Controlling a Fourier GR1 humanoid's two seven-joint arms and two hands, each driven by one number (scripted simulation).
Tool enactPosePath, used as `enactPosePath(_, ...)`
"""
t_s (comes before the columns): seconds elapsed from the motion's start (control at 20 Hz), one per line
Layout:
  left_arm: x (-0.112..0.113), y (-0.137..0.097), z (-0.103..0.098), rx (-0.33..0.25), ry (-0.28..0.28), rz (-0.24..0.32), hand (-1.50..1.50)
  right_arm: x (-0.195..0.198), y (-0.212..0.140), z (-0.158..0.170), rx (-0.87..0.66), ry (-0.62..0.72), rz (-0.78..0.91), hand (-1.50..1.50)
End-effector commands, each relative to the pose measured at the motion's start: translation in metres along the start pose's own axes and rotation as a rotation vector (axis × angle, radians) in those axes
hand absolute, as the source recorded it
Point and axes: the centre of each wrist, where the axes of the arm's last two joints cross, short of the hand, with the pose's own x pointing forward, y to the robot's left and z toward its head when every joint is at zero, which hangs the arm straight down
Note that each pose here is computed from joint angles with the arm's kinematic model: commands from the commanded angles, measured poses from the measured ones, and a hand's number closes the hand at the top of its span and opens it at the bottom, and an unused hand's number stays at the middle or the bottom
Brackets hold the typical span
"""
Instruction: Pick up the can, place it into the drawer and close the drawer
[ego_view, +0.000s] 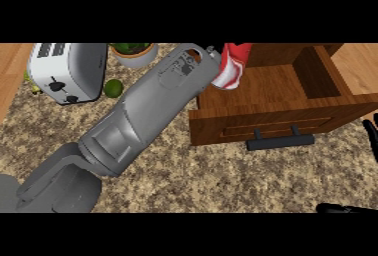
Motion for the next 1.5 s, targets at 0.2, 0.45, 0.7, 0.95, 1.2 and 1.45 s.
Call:
enactPosePath(0.2, -0.034, 0.007, 0.000, 0.000, -0.023, -0.059, 1.50, 0.008, -0.004, -0.008, -0.017, -0.028, 0.007, -1.50)
enactPosePath(0.45, -0.028, 0.003, 0.001, 0.058, 0.011, -0.068, -1.50, 0.015, -0.001, -0.009, 0.054, -0.025, 0.030, -1.50)
enactPosePath(0.7, -0.035, 0.003, 0.002, 0.088, 0.019, -0.065, -1.50, 0.009, 0.000, -0.010, 0.036, -0.039, 0.021, -1.50)
enactPosePath(0.95, -0.036, 0.000, 0.006, 0.128, 0.035, -0.062, -1.50, 0.021, 0.007, -0.011, 0.047, -0.047, 0.005, -1.50)
enactPosePath(1.2, -0.034, 0.000, 0.005, 0.140, 0.019, -0.031, -1.50, 0.027, 0.005, -0.013, 0.048, -0.091, 0.117, -1.50)
enactPosePath(1.45, -0.029, -0.003, 0.007, 0.153, 0.059, 0.010, -1.50, 0.046, 0.009, -0.008, 0.078, -0.177, 0.290, -1.50)
